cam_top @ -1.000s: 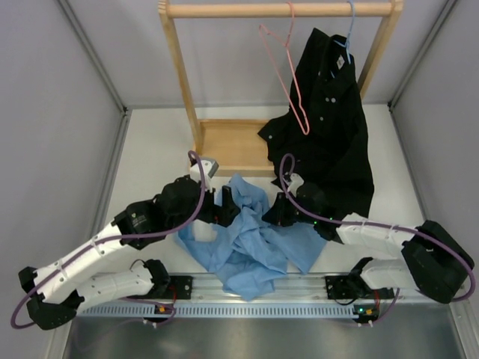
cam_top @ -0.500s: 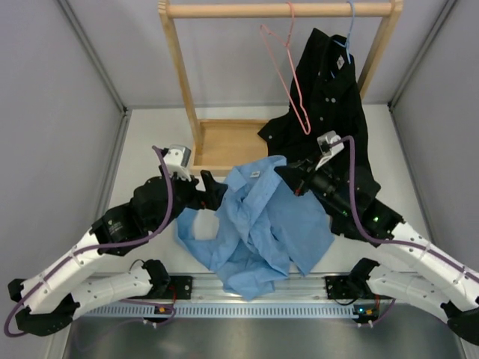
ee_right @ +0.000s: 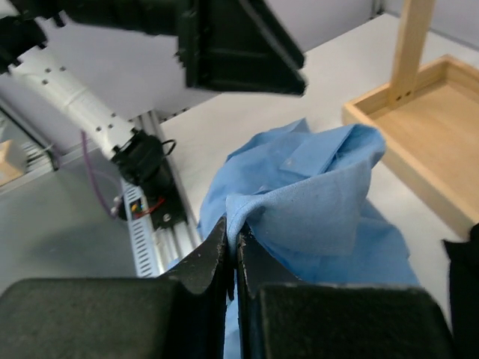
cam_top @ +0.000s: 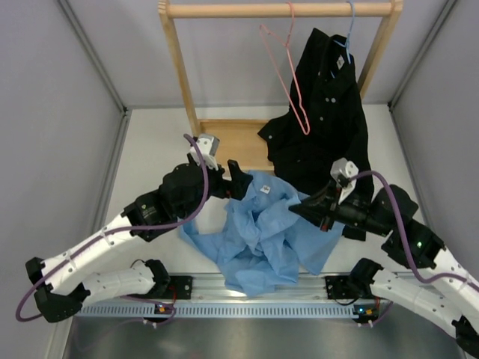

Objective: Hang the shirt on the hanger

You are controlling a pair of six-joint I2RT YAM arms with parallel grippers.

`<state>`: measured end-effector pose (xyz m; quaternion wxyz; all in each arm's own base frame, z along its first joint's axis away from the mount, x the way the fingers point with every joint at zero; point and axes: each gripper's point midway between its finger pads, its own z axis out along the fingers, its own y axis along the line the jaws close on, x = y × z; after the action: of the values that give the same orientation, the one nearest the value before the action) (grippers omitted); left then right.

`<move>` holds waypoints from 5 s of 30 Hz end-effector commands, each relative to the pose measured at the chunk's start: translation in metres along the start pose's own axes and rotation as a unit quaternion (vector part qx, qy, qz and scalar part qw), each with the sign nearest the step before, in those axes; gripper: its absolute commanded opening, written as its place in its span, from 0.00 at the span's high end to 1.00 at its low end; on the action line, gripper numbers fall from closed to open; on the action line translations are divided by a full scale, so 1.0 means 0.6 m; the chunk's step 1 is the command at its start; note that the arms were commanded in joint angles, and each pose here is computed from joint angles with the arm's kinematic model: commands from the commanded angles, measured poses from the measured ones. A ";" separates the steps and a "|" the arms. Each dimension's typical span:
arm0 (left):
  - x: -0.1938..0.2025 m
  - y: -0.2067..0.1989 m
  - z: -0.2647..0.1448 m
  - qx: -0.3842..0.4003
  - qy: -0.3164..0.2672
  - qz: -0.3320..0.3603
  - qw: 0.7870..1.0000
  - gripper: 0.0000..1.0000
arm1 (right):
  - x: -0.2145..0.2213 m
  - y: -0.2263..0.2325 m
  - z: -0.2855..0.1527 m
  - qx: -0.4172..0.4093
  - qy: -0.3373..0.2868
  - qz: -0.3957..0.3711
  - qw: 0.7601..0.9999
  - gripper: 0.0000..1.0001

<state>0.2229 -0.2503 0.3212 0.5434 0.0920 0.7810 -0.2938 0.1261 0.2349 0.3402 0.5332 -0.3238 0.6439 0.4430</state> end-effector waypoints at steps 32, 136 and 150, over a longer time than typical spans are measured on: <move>0.199 0.007 0.204 -0.025 0.195 0.103 0.975 0.70 | 0.075 0.013 -0.083 0.009 -0.003 0.040 0.999 1.00; 0.165 -0.020 0.027 0.137 0.094 0.073 0.983 0.50 | 0.009 -0.136 0.007 0.242 0.081 0.024 0.967 1.00; 0.181 -0.015 0.061 0.116 0.095 0.059 0.987 1.00 | -0.012 -0.118 0.004 0.218 0.056 0.028 0.974 1.00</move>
<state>0.2031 -0.2859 0.1967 0.4471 0.2386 0.8060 -0.3059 0.1963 0.2067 0.3137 0.5270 -0.2096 0.7787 0.2682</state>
